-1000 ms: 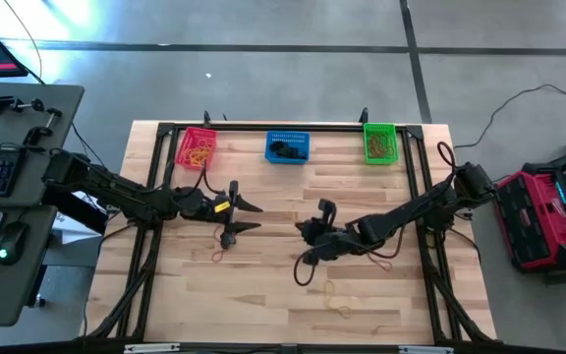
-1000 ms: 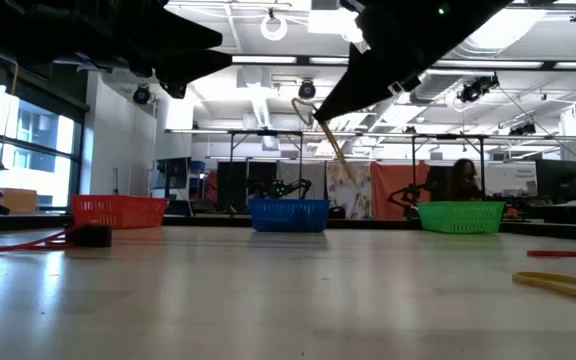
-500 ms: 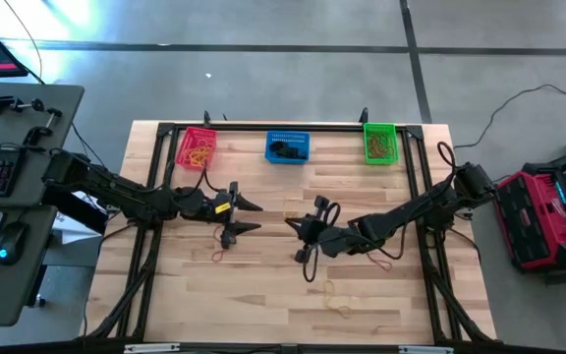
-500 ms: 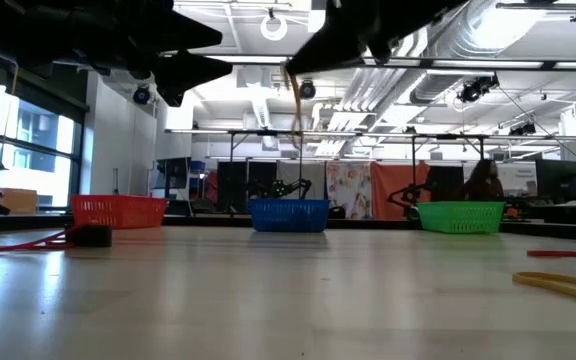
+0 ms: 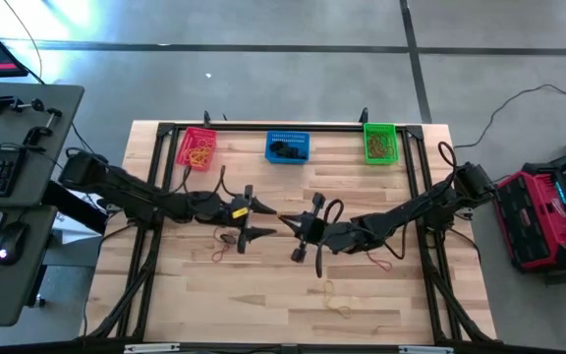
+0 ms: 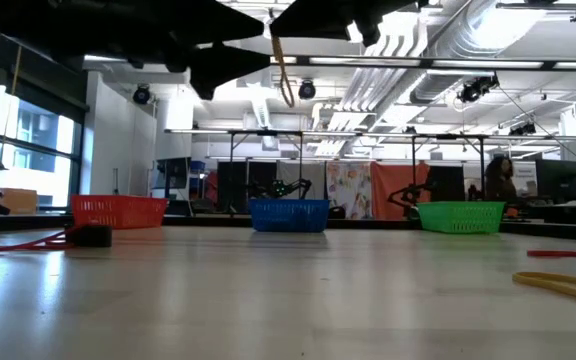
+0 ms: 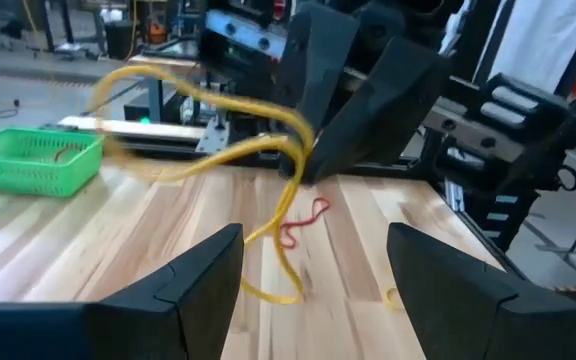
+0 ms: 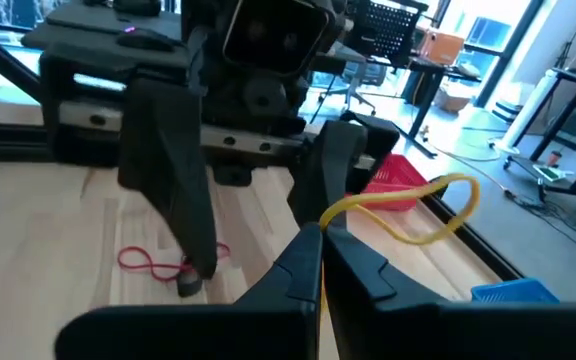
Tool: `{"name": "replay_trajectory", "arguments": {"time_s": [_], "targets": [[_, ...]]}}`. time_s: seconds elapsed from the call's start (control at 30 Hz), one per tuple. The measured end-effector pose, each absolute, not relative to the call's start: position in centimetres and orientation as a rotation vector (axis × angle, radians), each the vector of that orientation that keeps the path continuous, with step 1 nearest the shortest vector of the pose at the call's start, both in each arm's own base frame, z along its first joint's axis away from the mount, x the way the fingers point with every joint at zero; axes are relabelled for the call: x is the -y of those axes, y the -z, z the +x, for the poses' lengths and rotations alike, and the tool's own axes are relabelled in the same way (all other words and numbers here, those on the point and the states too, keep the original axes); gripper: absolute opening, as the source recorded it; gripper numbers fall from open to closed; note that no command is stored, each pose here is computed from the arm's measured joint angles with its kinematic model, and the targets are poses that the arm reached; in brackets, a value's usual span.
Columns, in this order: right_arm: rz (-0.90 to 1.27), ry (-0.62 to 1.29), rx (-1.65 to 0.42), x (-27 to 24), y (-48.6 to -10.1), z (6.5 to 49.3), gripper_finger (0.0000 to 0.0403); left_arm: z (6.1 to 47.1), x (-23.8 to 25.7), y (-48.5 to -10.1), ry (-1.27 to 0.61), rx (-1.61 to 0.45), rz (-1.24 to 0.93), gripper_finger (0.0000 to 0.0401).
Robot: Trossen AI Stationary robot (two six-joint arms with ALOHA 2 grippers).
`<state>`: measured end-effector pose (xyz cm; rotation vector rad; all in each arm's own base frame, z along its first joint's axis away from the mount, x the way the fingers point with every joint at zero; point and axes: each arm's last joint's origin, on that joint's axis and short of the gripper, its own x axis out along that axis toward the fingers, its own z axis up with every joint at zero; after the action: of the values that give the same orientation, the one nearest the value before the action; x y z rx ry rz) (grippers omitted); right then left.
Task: Sort rubber bands into baskets
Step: Put the top yellow rubber band into the red bin
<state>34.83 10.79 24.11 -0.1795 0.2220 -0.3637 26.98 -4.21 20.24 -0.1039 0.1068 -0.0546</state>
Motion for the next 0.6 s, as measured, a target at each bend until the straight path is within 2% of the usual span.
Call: {"name": "replay_trajectory", "arguments": {"time_s": [0.43,0.6], "targets": [[-0.172,0.322,-0.205,-11.0,-24.3,34.9,0.0,29.3,4.5,-20.0,0.032,-0.125,-0.049,0.0237],[-0.168,0.319,-0.2,-11.0,-24.3,34.9,0.0,29.3,4.5,-20.1,0.024,-0.117,-0.049,0.0188]]}}
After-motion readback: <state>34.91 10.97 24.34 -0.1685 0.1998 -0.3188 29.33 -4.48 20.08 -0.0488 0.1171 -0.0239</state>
